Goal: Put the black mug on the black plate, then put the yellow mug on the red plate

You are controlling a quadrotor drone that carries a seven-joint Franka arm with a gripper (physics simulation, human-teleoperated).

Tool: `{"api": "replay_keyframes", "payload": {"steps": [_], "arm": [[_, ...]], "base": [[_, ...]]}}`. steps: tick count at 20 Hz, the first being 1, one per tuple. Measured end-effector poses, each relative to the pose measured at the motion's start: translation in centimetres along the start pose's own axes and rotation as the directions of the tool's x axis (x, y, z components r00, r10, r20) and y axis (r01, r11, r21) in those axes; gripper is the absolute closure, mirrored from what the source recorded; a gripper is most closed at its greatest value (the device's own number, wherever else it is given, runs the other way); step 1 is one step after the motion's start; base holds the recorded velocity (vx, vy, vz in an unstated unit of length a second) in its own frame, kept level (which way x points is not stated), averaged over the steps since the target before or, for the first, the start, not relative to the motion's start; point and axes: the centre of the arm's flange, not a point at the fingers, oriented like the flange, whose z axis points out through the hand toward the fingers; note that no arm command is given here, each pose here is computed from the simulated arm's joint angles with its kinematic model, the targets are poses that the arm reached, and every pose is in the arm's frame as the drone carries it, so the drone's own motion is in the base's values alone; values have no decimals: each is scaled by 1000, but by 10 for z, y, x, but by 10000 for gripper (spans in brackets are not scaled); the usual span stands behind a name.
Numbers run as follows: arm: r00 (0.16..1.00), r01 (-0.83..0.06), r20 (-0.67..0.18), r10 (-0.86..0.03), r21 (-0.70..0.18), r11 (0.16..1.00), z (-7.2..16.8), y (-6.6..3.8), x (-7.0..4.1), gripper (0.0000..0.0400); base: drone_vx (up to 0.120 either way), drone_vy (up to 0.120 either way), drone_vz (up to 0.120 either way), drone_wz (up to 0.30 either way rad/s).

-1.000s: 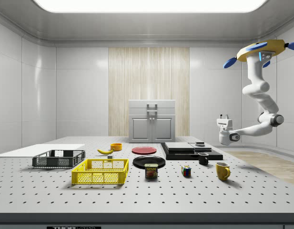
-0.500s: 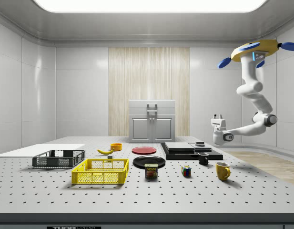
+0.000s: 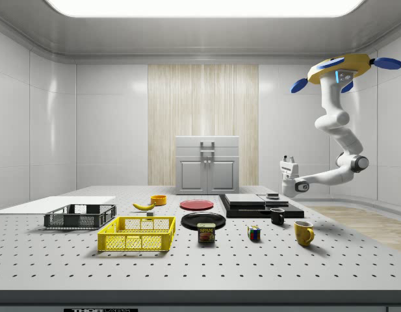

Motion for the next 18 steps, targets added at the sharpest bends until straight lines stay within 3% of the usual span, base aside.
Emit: {"api": "replay_keyframes", "payload": {"steps": [2, 6, 11, 14, 16, 18], "arm": [[1000, 0, -27, -1, -25, 1000, 0, -3, -3, 0], [993, -4, -117, -9, -111, 994, 1, -11, -12, 0], [940, -50, -335, -67, -329, 943, 12, -32, -34, 0], [833, -150, -524, -177, -522, 839, 33, -51, -53, 0], [708, -271, -637, -304, -644, 716, 58, -62, -65, 0], [545, -433, -695, -469, -712, 553, 91, -68, -71, 0]], "base": [[0, 0, -20, 0], [0, 0, -120, 0], [0, 0, -120, 0], [0, 0, -120, 0], [0, 0, -120, 0], [0, 0, -120, 0]]}}
